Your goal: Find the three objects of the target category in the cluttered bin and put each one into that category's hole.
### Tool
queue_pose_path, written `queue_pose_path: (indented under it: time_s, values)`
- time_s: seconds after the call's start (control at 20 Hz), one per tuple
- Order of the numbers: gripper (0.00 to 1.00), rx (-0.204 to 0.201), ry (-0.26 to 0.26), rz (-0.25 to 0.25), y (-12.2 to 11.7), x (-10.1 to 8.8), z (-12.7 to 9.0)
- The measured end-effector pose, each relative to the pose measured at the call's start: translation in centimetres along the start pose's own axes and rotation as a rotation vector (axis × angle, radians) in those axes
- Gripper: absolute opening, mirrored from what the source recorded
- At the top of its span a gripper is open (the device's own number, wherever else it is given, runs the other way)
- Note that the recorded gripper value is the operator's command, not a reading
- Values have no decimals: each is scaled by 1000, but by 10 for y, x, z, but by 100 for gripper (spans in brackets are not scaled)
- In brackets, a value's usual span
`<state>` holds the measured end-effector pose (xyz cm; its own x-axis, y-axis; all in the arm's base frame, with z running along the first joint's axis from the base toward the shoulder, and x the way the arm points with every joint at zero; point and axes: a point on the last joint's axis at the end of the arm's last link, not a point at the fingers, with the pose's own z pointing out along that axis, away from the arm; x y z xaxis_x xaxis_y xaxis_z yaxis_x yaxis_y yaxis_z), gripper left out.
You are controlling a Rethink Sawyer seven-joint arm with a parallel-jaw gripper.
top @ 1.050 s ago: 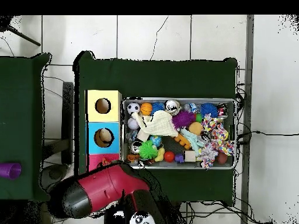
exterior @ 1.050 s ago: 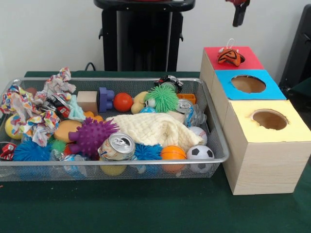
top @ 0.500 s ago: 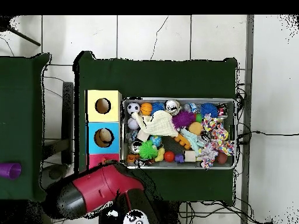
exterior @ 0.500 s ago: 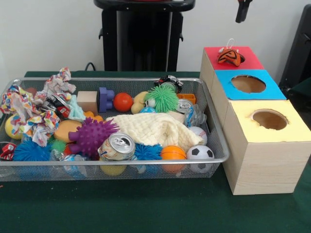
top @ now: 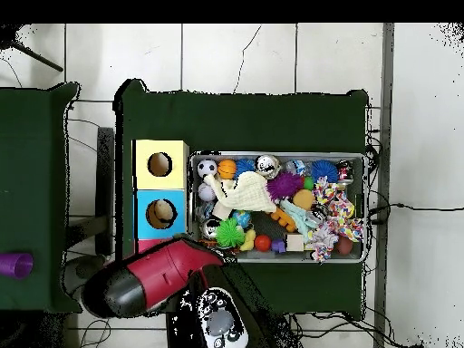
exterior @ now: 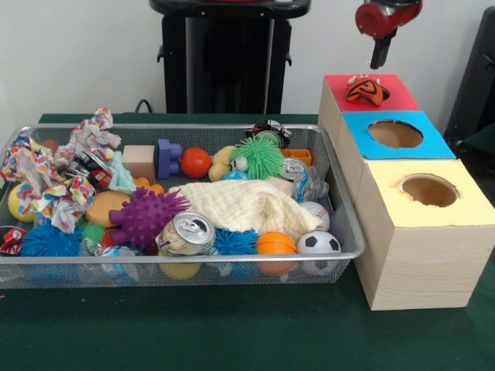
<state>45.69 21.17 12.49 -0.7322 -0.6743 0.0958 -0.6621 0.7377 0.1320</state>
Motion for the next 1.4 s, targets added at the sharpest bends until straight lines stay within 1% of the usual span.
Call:
queue_pose_path:
  time_s: [0.25, 0.4, 0.6, 0.65, 0.95, 1.15, 1.4]
  values:
    - [0, -4, -5, -5, -12, -11, 12]
    - [0, -6, -19, -5, -18, -19, 19]
    - [0, -8, -53, -11, -22, -27, 32]
    - [0, -12, -61, -6, -24, -29, 35]
    - [0, -21, -50, -5, -25, -30, 35]
    - [0, -38, -38, -3, -28, -32, 34]
    - [0, -48, -24, -3, -29, -34, 34]
